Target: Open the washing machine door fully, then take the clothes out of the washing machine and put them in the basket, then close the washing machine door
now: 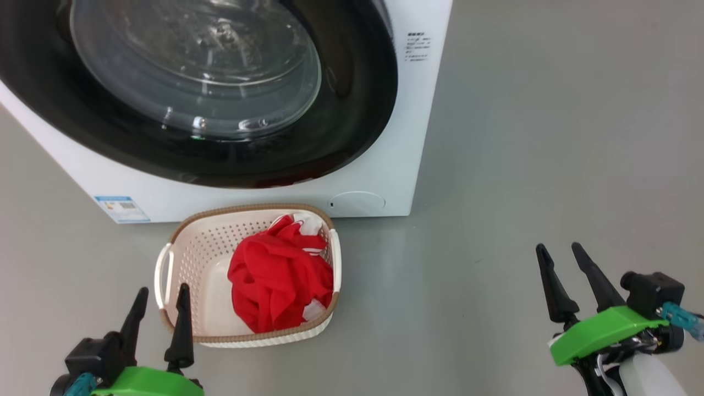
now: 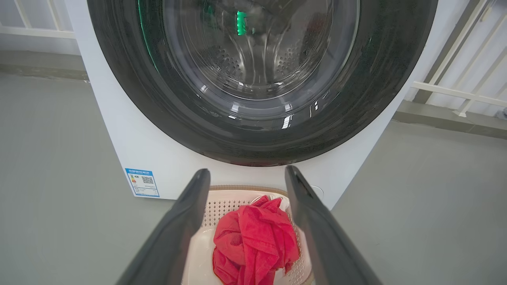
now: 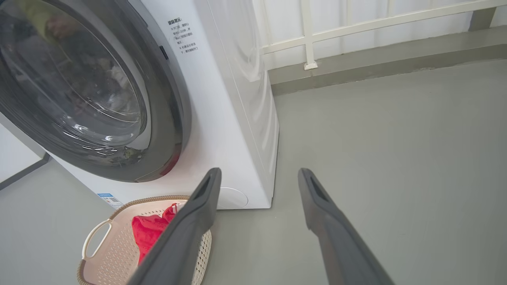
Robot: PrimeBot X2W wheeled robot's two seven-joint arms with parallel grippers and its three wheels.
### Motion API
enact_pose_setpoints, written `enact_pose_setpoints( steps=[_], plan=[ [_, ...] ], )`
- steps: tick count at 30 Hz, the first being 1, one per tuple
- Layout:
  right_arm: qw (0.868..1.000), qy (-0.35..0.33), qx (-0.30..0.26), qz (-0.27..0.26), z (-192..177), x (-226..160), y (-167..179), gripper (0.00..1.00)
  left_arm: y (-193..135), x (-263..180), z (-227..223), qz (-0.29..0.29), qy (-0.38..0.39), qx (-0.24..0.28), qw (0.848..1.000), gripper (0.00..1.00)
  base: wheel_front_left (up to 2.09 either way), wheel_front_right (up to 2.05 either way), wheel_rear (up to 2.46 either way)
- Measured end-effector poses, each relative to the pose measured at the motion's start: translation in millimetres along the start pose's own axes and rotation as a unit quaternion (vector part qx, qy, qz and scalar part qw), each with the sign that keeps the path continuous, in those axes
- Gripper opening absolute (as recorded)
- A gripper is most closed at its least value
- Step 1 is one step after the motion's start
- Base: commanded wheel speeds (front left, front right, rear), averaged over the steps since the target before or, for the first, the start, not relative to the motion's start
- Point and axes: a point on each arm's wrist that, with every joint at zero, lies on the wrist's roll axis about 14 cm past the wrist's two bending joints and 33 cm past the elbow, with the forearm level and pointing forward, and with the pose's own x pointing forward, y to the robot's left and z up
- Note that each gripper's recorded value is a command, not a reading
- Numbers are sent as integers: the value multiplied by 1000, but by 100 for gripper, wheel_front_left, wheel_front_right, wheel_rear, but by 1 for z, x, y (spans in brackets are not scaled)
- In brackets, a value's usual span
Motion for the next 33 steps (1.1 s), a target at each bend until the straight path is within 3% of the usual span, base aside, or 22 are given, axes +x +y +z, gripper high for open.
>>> enact_pose_setpoints(
  steps=[11, 30, 31, 33],
  plan=[
    [1000, -7, 2, -29, 4, -22, -19, 100, -1, -6, 4, -7, -4, 14, 1000, 100, 0, 0, 0],
    [1000, -5, 6, -23, 2, -21, -13, 100, 2, -9, 7, 0, -10, 15, 1000, 100, 0, 0, 0],
    [1000, -5, 6, -23, 2, -21, -13, 0, 3, -9, 8, 3, -11, 14, 1000, 0, 0, 0, 0],
    [1000, 5, 9, -26, -5, -23, -13, 0, 3, -11, 1, 5, -1, 10, 1000, 0, 0, 0, 0]
  ],
)
